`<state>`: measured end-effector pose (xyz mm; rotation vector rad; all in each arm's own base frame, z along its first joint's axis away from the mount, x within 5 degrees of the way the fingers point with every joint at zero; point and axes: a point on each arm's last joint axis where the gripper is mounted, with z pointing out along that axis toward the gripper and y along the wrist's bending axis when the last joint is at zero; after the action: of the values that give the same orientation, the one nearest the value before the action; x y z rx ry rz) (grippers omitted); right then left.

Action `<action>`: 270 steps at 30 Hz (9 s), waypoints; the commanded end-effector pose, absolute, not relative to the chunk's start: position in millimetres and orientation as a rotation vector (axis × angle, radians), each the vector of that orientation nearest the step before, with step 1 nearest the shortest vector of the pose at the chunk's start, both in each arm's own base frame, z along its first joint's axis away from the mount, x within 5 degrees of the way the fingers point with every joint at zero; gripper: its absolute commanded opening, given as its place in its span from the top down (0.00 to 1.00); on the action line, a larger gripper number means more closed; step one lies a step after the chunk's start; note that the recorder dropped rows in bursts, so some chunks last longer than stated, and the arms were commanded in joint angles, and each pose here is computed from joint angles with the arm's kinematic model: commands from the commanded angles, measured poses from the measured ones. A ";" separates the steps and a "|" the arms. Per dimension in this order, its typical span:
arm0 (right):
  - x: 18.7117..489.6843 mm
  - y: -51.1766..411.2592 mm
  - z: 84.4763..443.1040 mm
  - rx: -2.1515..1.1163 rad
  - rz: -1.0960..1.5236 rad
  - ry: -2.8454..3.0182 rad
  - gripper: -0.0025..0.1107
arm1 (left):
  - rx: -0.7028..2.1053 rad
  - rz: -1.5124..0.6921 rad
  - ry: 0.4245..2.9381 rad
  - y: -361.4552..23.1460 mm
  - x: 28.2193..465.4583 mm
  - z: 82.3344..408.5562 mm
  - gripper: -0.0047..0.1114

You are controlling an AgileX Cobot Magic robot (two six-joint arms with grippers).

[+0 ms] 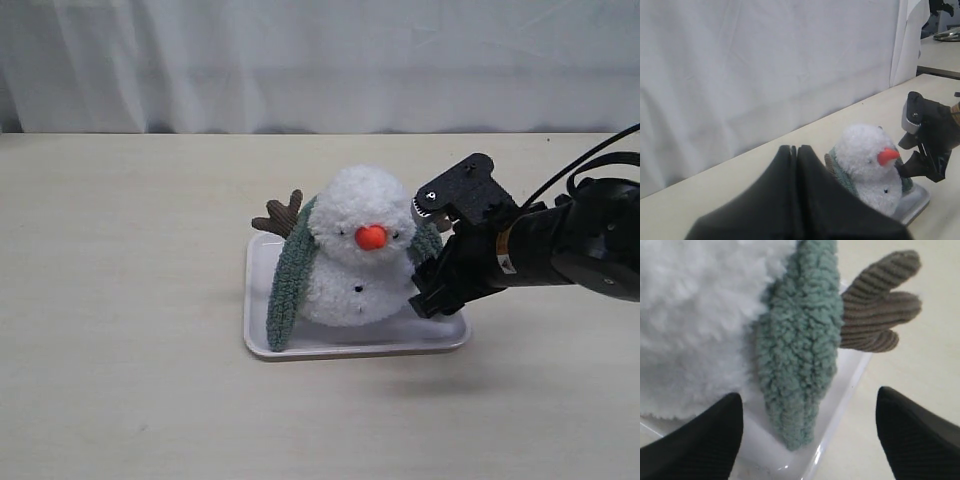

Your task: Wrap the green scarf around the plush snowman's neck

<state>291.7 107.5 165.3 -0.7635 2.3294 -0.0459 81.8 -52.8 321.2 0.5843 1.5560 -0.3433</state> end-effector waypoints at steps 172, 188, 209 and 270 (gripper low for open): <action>254.7 123.3 105.5 -0.784 0.681 2.326 0.40 | 1.109 -0.608 2.098 -170.5 285.6 135.2 0.42; 254.7 123.3 105.5 -0.784 0.681 2.326 0.40 | 1.120 -0.648 2.139 -175.7 292.8 113.9 0.34; 254.7 123.3 105.5 -0.795 0.676 2.320 0.41 | 1.133 -0.752 2.110 -182.8 293.2 109.3 0.05; 254.2 123.2 105.2 -0.795 0.677 2.322 0.41 | 0.864 -1.331 2.257 -204.1 288.1 104.7 0.96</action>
<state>253.0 123.2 104.4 -0.7843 2.3353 0.6775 289.6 -201.7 99.7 0.8672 2.2795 -1.2709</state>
